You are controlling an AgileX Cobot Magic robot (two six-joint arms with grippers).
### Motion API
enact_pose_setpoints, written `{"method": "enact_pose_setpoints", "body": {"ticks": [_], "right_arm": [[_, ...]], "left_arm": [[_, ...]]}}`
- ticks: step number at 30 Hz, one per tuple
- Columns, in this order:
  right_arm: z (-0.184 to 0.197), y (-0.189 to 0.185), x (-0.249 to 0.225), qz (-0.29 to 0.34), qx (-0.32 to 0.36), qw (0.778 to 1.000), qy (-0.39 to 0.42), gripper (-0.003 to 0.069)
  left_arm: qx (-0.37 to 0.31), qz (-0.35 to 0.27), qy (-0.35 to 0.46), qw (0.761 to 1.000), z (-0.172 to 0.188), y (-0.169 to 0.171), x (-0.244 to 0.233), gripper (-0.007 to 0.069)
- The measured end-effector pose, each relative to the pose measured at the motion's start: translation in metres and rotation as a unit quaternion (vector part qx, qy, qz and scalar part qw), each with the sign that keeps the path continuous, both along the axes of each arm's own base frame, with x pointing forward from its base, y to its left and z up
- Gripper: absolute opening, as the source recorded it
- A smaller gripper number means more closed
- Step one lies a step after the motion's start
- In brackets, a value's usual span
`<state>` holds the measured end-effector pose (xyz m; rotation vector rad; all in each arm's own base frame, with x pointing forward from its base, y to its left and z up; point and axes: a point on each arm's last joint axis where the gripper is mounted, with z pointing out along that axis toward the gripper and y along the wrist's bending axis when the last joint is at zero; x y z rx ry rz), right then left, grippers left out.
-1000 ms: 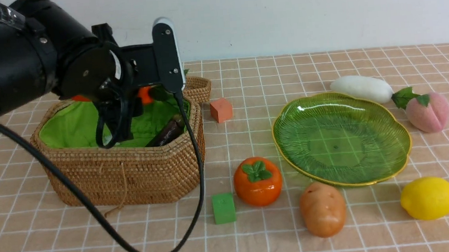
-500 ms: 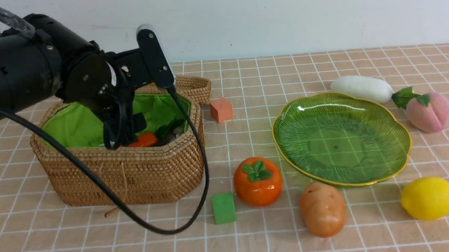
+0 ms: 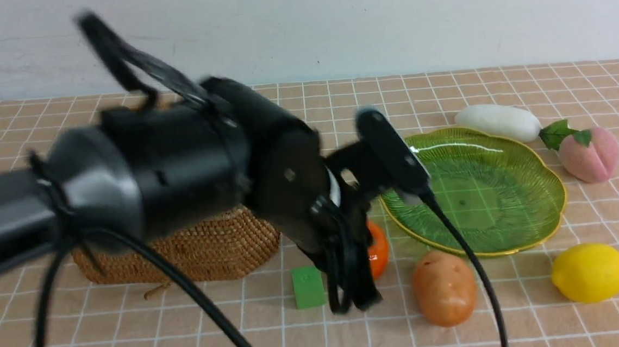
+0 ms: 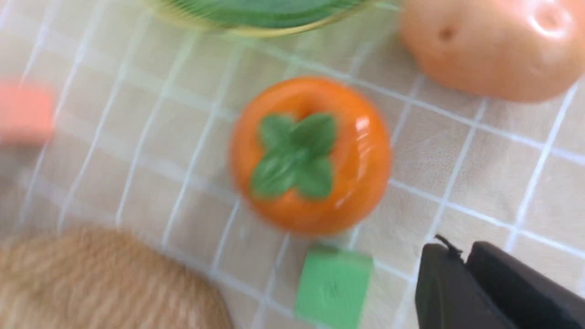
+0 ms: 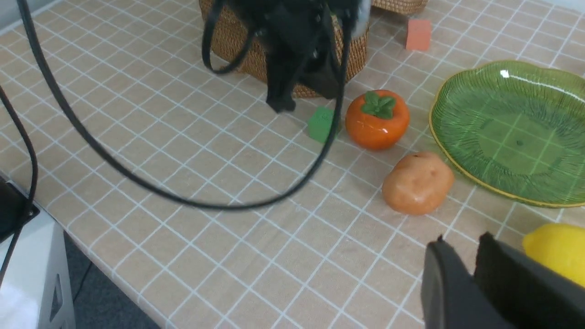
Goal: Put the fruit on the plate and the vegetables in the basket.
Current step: Grab a tomato with your left arm and place it on the plate on the right.
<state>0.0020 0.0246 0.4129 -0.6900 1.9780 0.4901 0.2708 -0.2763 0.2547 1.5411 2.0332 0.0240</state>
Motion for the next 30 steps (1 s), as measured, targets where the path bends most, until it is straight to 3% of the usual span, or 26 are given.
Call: {"method": "enact_pose_setpoints", "body": {"ticks": [4,9,12,15,22,30], "right_arm": [[-0.003,0.000,-0.001,0.001,-0.006,1.000,0.016,0.0116],[-0.004,-0.001,-0.002,-0.002,-0.005,1.000,0.026,0.0118],[-0.004,-0.001,-0.002,-0.004,-0.002,1.000,0.029,0.0118],[-0.004,-0.001,-0.002,-0.005,-0.001,1.000,0.030,0.0118],[-0.004,-0.001,-0.002,-0.006,0.001,0.999,0.031,0.0119],[-0.004,-0.001,-0.002,-0.006,0.001,0.999,0.031,0.0119]], "left_arm": [[0.053,-0.039,-0.038,0.997,-0.028,-0.015,0.006,0.0211],[0.076,-0.035,-0.075,0.994,-0.057,-0.023,0.020,0.0506],[0.069,-0.038,-0.100,0.992,-0.064,-0.027,0.026,0.0602],[0.057,-0.038,-0.109,0.992,-0.070,-0.030,0.029,0.0615],[0.074,-0.045,-0.115,0.990,-0.088,-0.031,0.037,0.0516],[0.072,-0.029,-0.113,0.991,-0.088,-0.030,0.039,0.0496]]}}
